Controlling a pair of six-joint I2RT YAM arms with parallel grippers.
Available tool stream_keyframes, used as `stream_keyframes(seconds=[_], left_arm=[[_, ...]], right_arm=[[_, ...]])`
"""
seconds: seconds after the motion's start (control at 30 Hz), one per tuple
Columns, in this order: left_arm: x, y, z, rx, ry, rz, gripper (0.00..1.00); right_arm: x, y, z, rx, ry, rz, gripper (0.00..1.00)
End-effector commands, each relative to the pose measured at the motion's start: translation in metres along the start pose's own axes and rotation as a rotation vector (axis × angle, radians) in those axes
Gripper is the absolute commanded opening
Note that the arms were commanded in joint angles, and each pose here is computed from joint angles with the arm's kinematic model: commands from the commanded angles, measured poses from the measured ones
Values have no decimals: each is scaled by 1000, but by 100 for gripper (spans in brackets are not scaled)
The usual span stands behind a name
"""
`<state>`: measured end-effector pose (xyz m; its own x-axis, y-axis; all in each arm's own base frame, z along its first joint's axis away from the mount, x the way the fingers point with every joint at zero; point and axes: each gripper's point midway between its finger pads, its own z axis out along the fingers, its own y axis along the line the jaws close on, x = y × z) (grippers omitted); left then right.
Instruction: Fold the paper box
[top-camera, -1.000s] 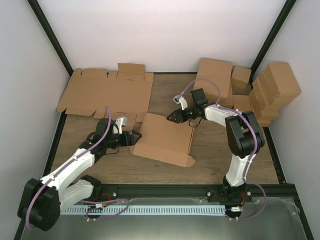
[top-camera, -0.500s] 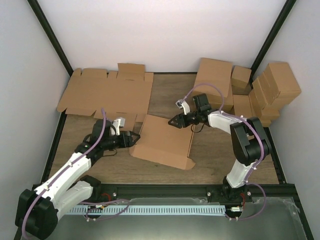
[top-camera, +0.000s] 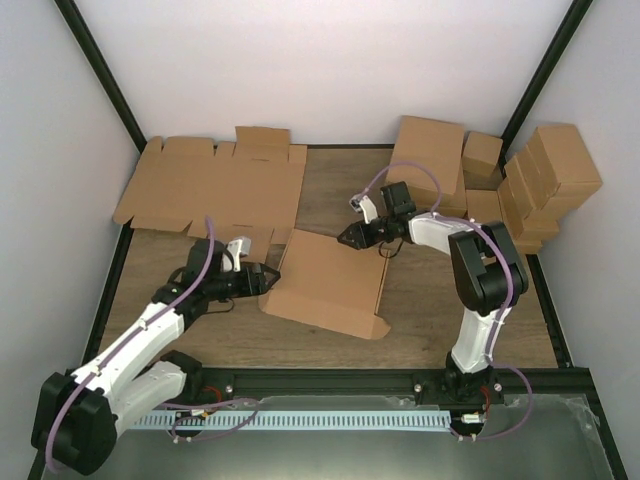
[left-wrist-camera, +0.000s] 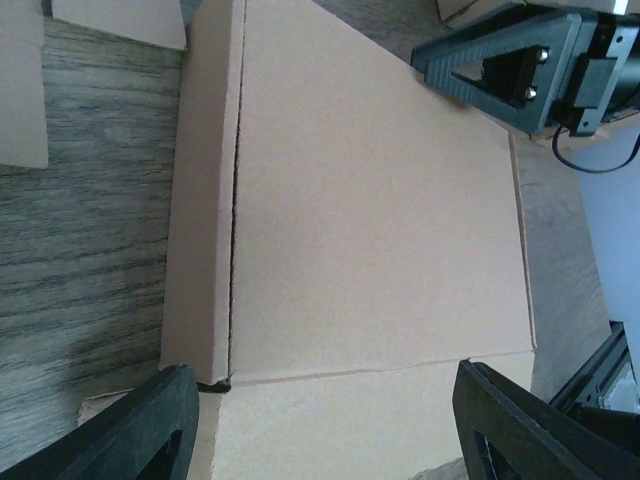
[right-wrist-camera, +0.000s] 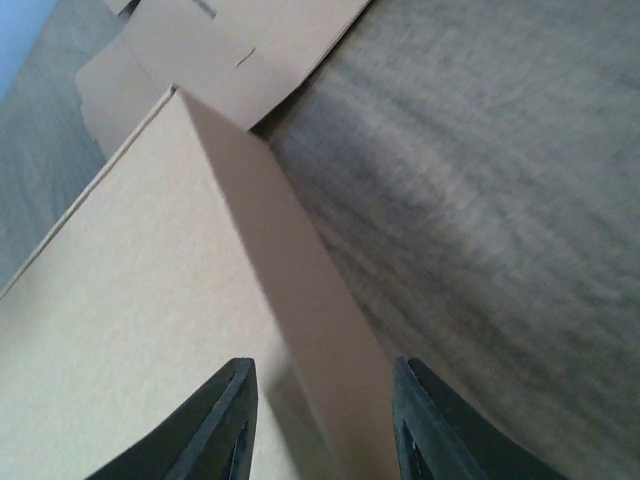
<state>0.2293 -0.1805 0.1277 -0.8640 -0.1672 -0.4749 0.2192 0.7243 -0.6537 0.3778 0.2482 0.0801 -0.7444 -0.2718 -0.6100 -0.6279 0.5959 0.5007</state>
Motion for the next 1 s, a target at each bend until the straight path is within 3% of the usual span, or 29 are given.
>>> stream_keyframes(seconds=[0.0,0.2,0.3,0.53,0.97], left_arm=[[-9,-4,-1,-1,-20,14,72],[-14,-7,-2,-2,-28,23,72],[-17,-10,-3,5,-29,28,72],[-24,-23,-9,29,-26,37,72],[-50,-114,-56,291,22,85,72]], right_arm=[[10,20,-3,-122,3,-20,37],[21,37,-6,-219,7,-19,31],[26,30,2,-220,37,4,22],[32,17,10,-200,65,39,21],[33,-21,24,-193,88,132,18]])
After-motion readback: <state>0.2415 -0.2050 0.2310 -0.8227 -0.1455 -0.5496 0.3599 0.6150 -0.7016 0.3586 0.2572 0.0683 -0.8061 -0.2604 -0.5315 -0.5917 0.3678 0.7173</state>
